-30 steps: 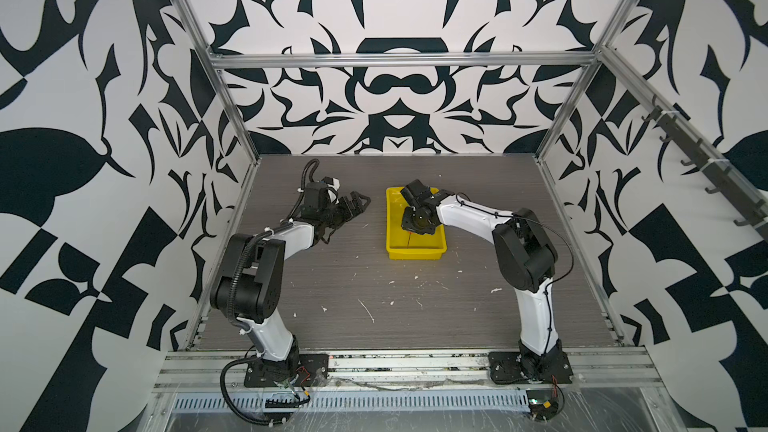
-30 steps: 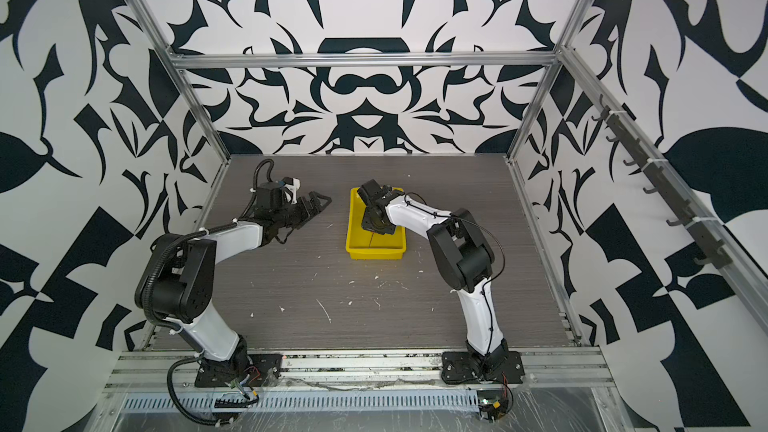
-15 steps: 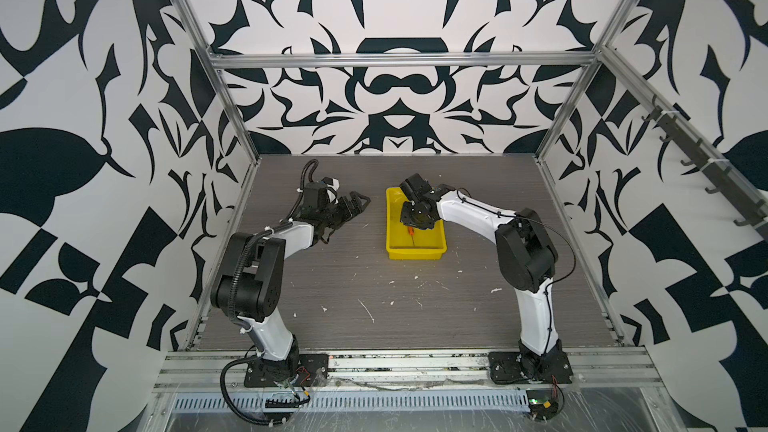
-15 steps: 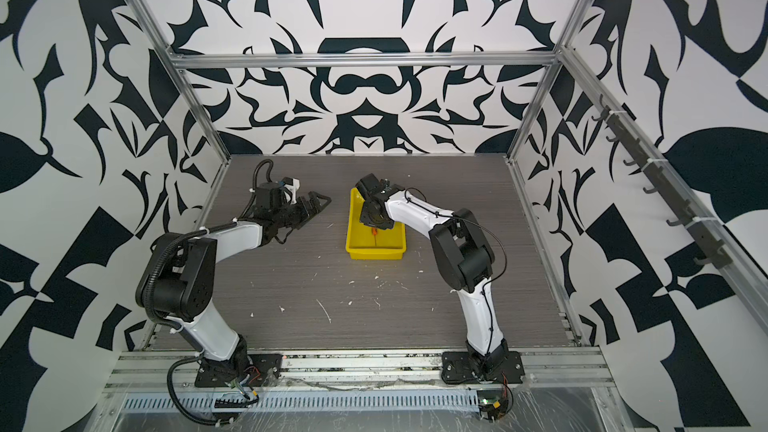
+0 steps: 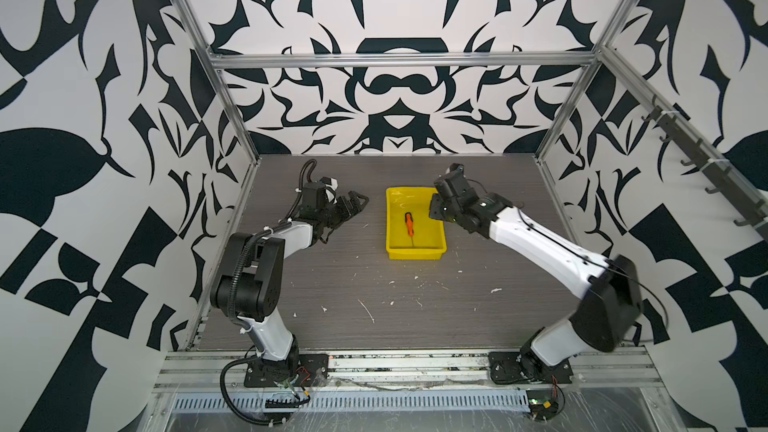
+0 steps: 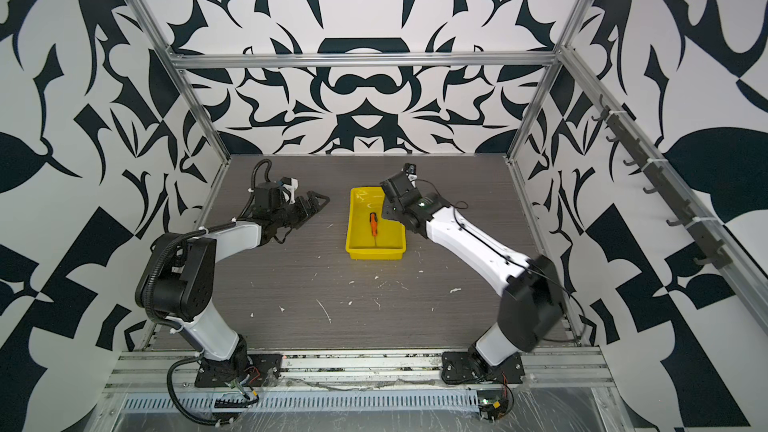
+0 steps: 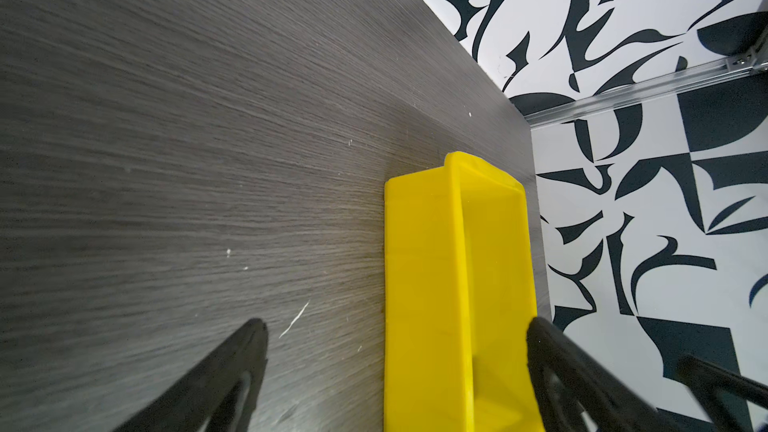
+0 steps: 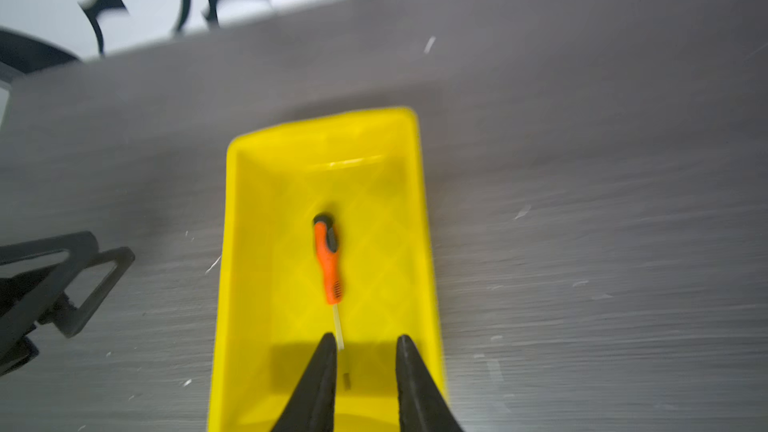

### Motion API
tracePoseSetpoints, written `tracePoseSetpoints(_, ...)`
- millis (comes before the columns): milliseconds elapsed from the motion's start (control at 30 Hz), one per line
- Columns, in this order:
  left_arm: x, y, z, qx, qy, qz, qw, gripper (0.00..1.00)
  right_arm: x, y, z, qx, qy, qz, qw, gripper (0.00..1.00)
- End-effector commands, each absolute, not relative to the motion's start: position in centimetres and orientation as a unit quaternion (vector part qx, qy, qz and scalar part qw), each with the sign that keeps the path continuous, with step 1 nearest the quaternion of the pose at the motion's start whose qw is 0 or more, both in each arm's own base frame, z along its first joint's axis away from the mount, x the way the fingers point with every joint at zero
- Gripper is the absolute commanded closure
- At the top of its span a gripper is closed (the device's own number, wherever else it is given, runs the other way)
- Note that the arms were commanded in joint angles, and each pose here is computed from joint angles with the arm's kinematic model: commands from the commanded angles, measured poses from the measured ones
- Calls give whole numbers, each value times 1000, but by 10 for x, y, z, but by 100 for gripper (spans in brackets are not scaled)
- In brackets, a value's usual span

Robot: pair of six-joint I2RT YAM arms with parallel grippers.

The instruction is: Put the screwdriver in the bin

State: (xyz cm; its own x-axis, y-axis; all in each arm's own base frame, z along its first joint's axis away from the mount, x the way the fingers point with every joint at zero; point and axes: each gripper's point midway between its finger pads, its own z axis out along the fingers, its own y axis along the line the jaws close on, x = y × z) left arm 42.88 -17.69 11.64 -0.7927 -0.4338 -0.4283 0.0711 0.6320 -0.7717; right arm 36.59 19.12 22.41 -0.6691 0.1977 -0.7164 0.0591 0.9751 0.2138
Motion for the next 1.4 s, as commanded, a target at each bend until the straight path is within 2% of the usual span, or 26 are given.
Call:
tracePoseSetpoints(0,437,-180,122,-108,845,-427,302,0,357,135,251,34,869,-42,492,70)
tracePoseSetpoints(67,437,-181,122,-107,844,-432,299,0,348,116,245,-28,841,-104,530,69)
tracePoseSetpoints(133,437,-181,119,-110,843,-432,300,0,338,97,242,-39,808,-143,570,67)
tracePoseSetpoints(200,437,-181,119,-112,843,-433,299,0,327,79,237,-40,777,-171,605,69)
tracePoseSetpoints(300,437,-182,119,-110,843,-434,298,0,312,64,220,-52,745,-163,645,69)
tracePoseSetpoints(433,438,-182,116,-115,843,-438,291,0,293,68,182,-101,731,-114,665,67)
tracePoseSetpoints(533,437,-184,117,-109,842,-442,291,0,290,60,167,-113,737,-136,653,64)
tracePoseSetpoints(633,439,-180,113,-120,844,-433,292,0,294,40,160,-94,749,-171,634,57)
tracePoseSetpoints(867,440,-179,112,-122,842,-441,288,0,312,14,143,-13,767,-130,628,56)
tracePoseSetpoints(1000,439,-178,114,-120,840,-441,292,0,323,3,128,33,779,-143,609,55)
tracePoseSetpoints(1267,440,-177,110,-124,842,-437,289,0,350,6,125,19,775,-146,615,53)
tracePoseSetpoints(1367,442,-179,114,-120,840,-444,286,0,363,-2,114,50,788,-129,600,52)
